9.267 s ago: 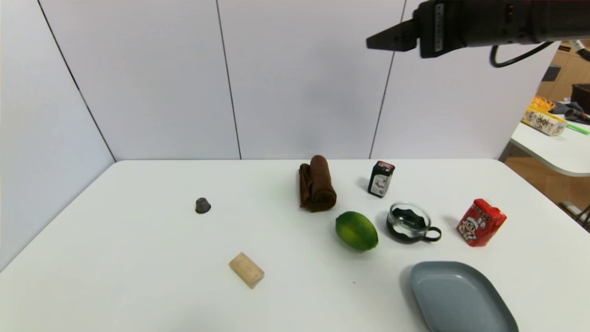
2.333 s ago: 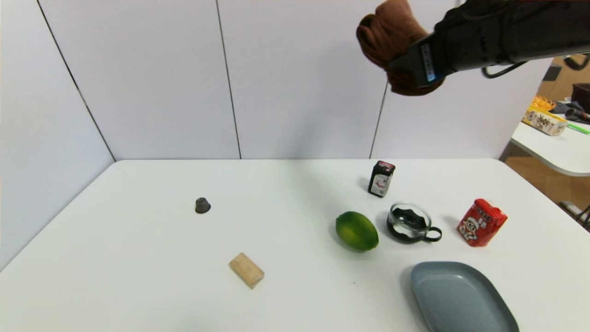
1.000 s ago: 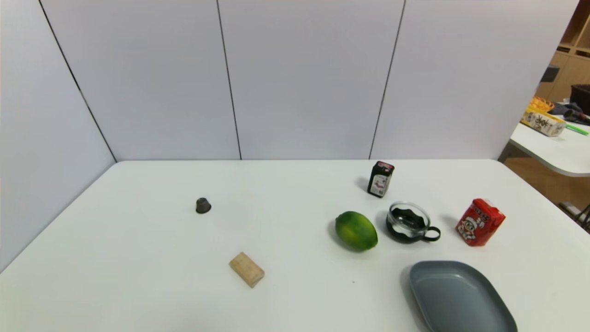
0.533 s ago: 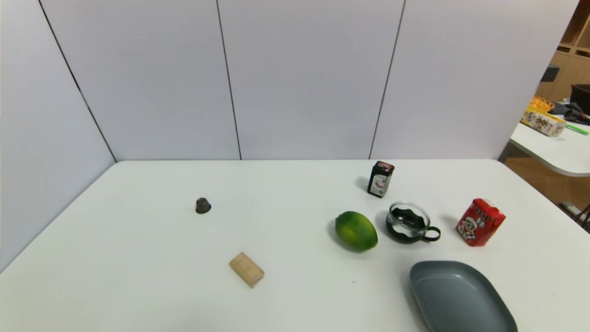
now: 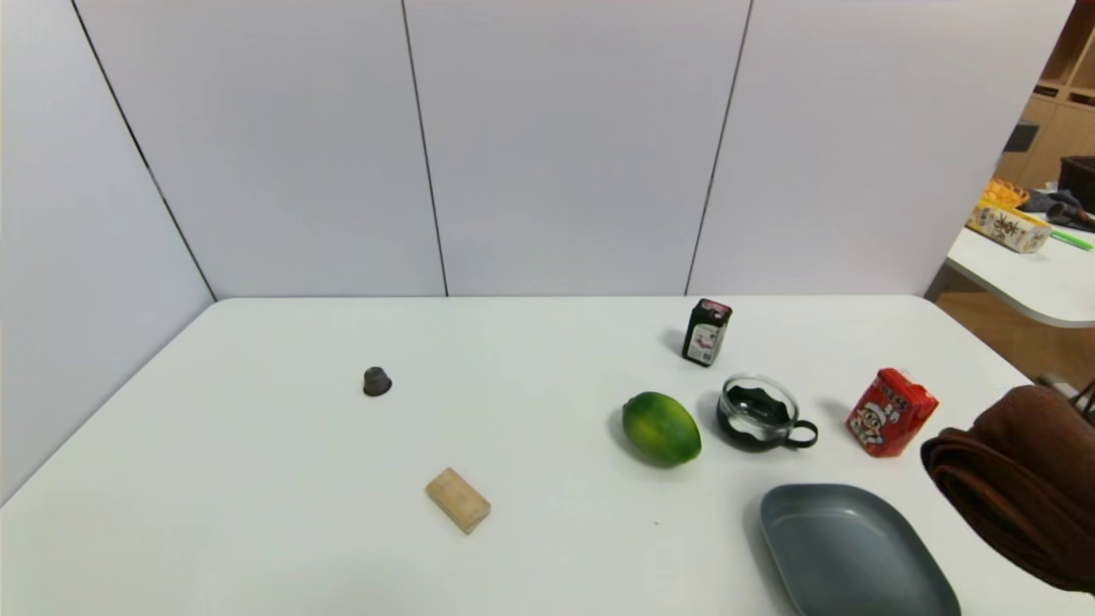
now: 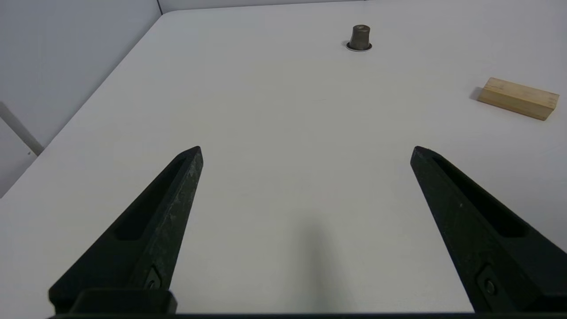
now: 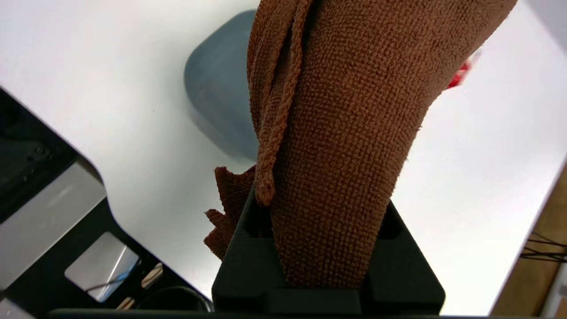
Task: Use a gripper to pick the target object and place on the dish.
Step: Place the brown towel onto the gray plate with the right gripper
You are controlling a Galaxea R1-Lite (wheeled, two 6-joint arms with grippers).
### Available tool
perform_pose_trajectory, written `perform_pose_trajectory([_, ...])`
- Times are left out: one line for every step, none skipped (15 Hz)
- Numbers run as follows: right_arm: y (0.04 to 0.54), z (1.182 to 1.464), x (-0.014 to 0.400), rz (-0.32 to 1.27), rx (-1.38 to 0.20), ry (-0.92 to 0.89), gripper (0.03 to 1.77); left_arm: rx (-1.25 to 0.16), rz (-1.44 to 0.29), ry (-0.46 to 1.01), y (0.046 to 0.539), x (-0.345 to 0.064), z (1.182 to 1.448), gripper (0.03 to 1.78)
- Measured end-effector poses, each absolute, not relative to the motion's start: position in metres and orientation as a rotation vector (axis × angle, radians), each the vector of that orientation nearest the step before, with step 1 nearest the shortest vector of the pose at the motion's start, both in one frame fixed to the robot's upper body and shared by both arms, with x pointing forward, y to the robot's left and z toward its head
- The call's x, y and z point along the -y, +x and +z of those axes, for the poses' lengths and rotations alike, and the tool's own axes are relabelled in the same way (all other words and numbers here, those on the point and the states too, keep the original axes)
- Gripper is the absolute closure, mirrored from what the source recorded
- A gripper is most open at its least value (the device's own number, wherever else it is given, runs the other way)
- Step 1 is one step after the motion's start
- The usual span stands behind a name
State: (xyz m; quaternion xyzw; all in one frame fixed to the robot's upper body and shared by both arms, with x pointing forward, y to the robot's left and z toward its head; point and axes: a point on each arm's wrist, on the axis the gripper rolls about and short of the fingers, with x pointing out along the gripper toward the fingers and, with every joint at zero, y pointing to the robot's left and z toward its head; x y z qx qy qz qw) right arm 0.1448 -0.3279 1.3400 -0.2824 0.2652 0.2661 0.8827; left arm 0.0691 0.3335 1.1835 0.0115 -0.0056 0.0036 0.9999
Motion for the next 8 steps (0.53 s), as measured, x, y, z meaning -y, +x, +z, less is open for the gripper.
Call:
perform_pose_trajectory([0.149, 1.334, 0.327, 0.577, -0.584, -0.59, 1.42, 0.011, 0.007, 0.023, 0.069, -0.334, 1.184, 0.12])
perform_pose_trajectory([0.153, 1.329, 0.327, 0.593, -0.613, -0.591, 1.42, 0.011, 0.007, 0.023, 0.069, -0.334, 1.184, 0.12])
perform_pose_trajectory([0.158, 1.323, 0.327, 0.612, -0.645, -0.593, 1.42, 0.011, 0.007, 0.023, 0.069, -0.334, 1.184, 0.12])
perform_pose_trajectory([0.161, 1.318, 0.326, 0.627, -0.673, -0.592, 1.42, 0.011, 0.007, 0.023, 0.069, -0.334, 1.184, 0.12])
perform_pose_trajectory([0.165, 1.315, 0.326, 0.64, -0.695, -0.593, 1.42, 0.011, 0.007, 0.023, 0.069, -0.334, 1.184, 0.12])
perform_pose_trajectory([0.17, 1.312, 0.326, 0.651, -0.717, -0.593, 1.42, 0.011, 0.007, 0.023, 0.069, -0.334, 1.184, 0.12])
perform_pose_trajectory([0.175, 1.311, 0.325, 0.659, -0.73, -0.594, 1.42, 0.011, 0.007, 0.023, 0.069, -0.334, 1.184, 0.12])
perform_pose_trajectory([0.181, 1.31, 0.325, 0.666, -0.735, -0.598, 1.42, 0.011, 0.007, 0.023, 0.069, -0.334, 1.184, 0.12])
